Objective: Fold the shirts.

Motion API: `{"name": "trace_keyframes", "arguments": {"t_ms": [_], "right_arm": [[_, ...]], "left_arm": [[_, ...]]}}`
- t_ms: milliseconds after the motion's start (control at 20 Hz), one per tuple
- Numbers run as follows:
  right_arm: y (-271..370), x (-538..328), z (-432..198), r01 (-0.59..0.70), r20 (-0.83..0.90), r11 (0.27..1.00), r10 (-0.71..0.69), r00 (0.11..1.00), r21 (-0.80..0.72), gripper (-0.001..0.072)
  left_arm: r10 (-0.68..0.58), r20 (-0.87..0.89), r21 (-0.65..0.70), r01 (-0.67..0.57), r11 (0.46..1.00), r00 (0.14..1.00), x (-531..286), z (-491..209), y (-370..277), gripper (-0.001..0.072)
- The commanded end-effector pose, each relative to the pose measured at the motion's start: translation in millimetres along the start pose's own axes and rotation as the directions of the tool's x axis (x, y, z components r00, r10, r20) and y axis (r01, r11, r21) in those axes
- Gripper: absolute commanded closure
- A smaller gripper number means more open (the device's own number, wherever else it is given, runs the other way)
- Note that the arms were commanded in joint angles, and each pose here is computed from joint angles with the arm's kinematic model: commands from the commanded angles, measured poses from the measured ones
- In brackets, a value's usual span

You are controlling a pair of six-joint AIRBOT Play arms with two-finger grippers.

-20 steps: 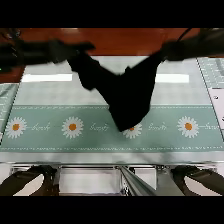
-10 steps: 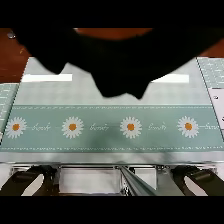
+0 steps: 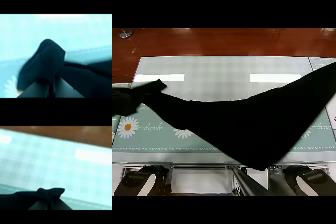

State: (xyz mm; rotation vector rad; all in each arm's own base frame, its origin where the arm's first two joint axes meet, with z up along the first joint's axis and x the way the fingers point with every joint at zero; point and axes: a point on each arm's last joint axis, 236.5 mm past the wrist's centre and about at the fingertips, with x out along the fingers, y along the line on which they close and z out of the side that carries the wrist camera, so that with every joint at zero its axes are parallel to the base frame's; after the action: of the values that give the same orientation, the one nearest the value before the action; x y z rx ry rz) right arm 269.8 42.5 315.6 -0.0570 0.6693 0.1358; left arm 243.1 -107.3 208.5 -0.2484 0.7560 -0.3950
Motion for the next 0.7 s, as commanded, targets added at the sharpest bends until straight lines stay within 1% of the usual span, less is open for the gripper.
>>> {"name": "trace_keyframes", "arguments": {"t_ms": [0, 50, 150, 250, 350, 400, 450, 500, 550, 600, 650], "right_arm": [[-8, 97, -36, 0.034, -0.144, 0.997, -0.024, 0.989, 0.066, 0.0688], [-14, 124, -36, 0.042, -0.166, 0.994, -0.025, 0.986, 0.099, 0.0688], [-27, 180, -28, 0.028, -0.173, 0.979, 0.008, 0.985, 0.204, 0.0687], [-30, 223, -20, -0.025, -0.171, 0.947, 0.083, 0.982, 0.319, 0.0687], [-24, 259, -19, -0.078, -0.190, 0.917, 0.163, 0.968, 0.390, 0.0687], [-17, 275, -22, -0.102, -0.207, 0.903, 0.204, 0.957, 0.417, 0.0687], [-13, 287, -25, -0.114, -0.220, 0.891, 0.230, 0.948, 0.439, 0.0665], [-6, 297, -29, -0.131, -0.231, 0.874, 0.264, 0.936, 0.469, 0.0409], [-3, 301, -32, -0.145, -0.242, 0.858, 0.295, 0.925, 0.492, 0.0100], [-6, 297, -33, -0.153, -0.256, 0.853, 0.313, 0.915, 0.499, 0.0083], [-17, 288, -34, -0.144, -0.276, 0.858, 0.311, 0.909, 0.492, 0.0083]], "left_arm": [[-0.063, -0.114, -0.169, 0.043, 0.985, 0.991, 64, -71, 19, 0.0677], [-0.080, -0.122, -0.188, 0.057, 0.981, 0.989, 81, -85, 24, 0.0677], [-0.069, -0.137, -0.265, 0.031, 0.964, 0.988, 109, -111, 42, 0.0677], [-0.048, -0.181, -0.320, -0.013, 0.947, 0.982, 129, -141, 59, 0.0677], [-0.051, -0.246, -0.361, -0.043, 0.932, 0.968, 141, -167, 66, 0.0672], [-0.051, -0.272, -0.371, -0.056, 0.927, 0.961, 144, -174, 69, 0.0572], [-0.050, -0.287, -0.377, -0.064, 0.924, 0.957, 147, -177, 70, 0.0258], [-0.048, -0.295, -0.383, -0.072, 0.921, 0.954, 150, -176, 72, 0.0017], [-0.039, -0.295, -0.366, -0.076, 0.928, 0.955, 151, -170, 74, 0.0008], [-0.021, -0.294, -0.318, -0.078, 0.945, 0.956, 148, -157, 78, 0.0008], [0.014, -0.299, -0.279, -0.101, 0.955, 0.954, 140, -142, 85, 0.0008]]}}
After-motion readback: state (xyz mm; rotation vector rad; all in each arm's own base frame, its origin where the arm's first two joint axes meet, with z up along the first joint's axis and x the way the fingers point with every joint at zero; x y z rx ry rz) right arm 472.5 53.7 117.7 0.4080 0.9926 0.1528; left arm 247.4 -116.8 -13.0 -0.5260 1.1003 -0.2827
